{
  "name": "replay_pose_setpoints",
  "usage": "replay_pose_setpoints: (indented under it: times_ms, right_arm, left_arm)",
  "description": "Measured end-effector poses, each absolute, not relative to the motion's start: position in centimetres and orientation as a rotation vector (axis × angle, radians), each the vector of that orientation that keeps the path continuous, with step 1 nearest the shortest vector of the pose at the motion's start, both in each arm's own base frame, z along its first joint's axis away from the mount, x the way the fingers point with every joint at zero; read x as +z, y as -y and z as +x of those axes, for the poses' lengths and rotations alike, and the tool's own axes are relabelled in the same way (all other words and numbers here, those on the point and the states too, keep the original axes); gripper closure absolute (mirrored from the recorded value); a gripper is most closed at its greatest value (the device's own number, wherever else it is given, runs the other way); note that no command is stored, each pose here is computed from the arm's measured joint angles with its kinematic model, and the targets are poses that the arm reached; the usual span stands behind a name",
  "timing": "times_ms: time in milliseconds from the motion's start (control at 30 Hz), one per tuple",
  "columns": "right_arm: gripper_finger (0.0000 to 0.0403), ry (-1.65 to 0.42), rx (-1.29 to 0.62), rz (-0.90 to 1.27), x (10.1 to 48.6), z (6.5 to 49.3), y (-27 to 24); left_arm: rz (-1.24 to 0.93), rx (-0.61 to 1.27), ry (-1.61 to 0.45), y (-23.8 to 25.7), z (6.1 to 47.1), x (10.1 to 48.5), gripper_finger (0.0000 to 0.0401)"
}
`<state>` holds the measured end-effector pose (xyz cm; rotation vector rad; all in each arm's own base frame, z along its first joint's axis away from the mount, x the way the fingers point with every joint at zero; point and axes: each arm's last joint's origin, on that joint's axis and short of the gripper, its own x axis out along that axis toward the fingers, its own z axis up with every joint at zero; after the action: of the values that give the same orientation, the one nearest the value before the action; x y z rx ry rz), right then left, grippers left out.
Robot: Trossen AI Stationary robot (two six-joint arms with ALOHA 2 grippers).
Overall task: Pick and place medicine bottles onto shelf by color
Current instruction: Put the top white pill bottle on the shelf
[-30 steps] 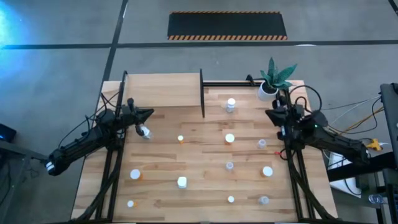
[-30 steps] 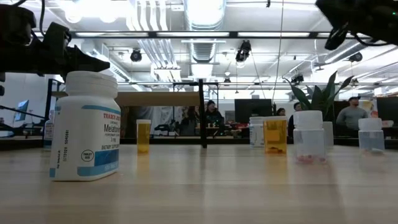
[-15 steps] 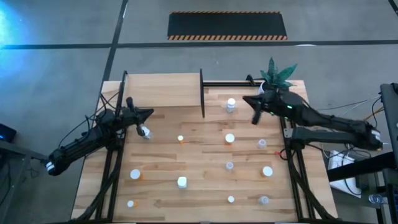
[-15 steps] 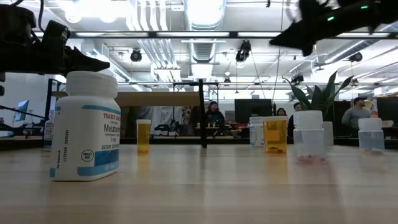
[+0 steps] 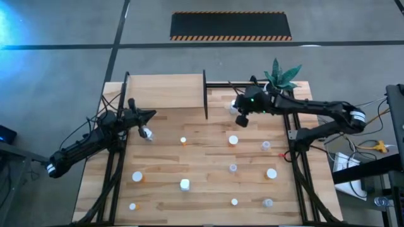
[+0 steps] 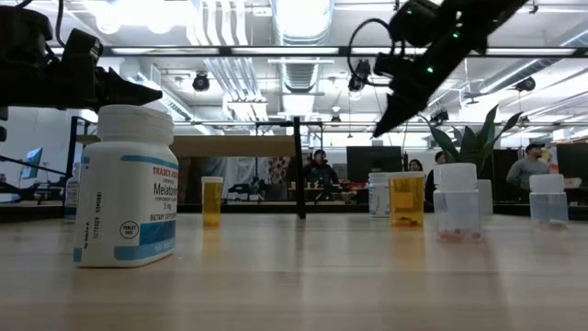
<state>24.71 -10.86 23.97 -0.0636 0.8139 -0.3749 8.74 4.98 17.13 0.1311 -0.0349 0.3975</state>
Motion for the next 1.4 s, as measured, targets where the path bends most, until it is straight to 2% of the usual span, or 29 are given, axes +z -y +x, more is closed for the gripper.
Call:
replay_pose_setpoints:
  times_ms: [133, 233, 333, 467, 600, 733, 967, 1200, 1400]
  right_arm:
    - [0.0389, -0.948, -0.353, -0.052, 24.2, 26.0, 11.5]
    - [0.0366, -1.034, -0.324, -0.050, 25.2, 27.0, 11.9]
    - [0.0324, -1.185, -0.294, -0.017, 24.9, 27.9, 12.3]
    - [0.0248, -1.322, -0.237, -0.028, 24.7, 29.2, 12.8]
    - [0.0179, -1.467, -0.195, -0.173, 24.2, 30.4, 13.6]
    - [0.0141, -1.531, -0.154, -0.322, 23.8, 31.4, 14.7]
    - [0.0142, -1.579, -0.060, -0.389, 22.4, 32.5, 16.4]
    - [0.0154, -1.621, -0.016, -0.350, 21.2, 32.5, 17.4]
    - [0.0190, -1.610, -0.013, -0.263, 21.0, 32.2, 17.8]
  left_arm:
    - [0.074, 0.395, 0.055, -5.0, 8.7, 17.2, 0.0393]
    - [0.047, 0.394, 0.057, -5.0, 8.7, 17.2, 0.0393]
    - [0.051, 0.394, 0.053, -5.0, 8.8, 17.2, 0.0393]
    - [0.055, 0.394, 0.053, -5.0, 8.8, 17.2, 0.0393]
    - [0.079, 0.395, 0.055, -5.0, 8.8, 17.2, 0.0393]
    - [0.154, 0.398, 0.079, -5.0, 8.7, 17.6, 0.0393]
    - [0.162, 0.398, 0.085, -5.0, 8.7, 17.7, 0.0393]
    - [0.162, 0.398, 0.085, -5.0, 8.7, 17.7, 0.0393]
    - [0.189, 0.400, 0.083, -5.0, 8.7, 17.7, 0.0393]
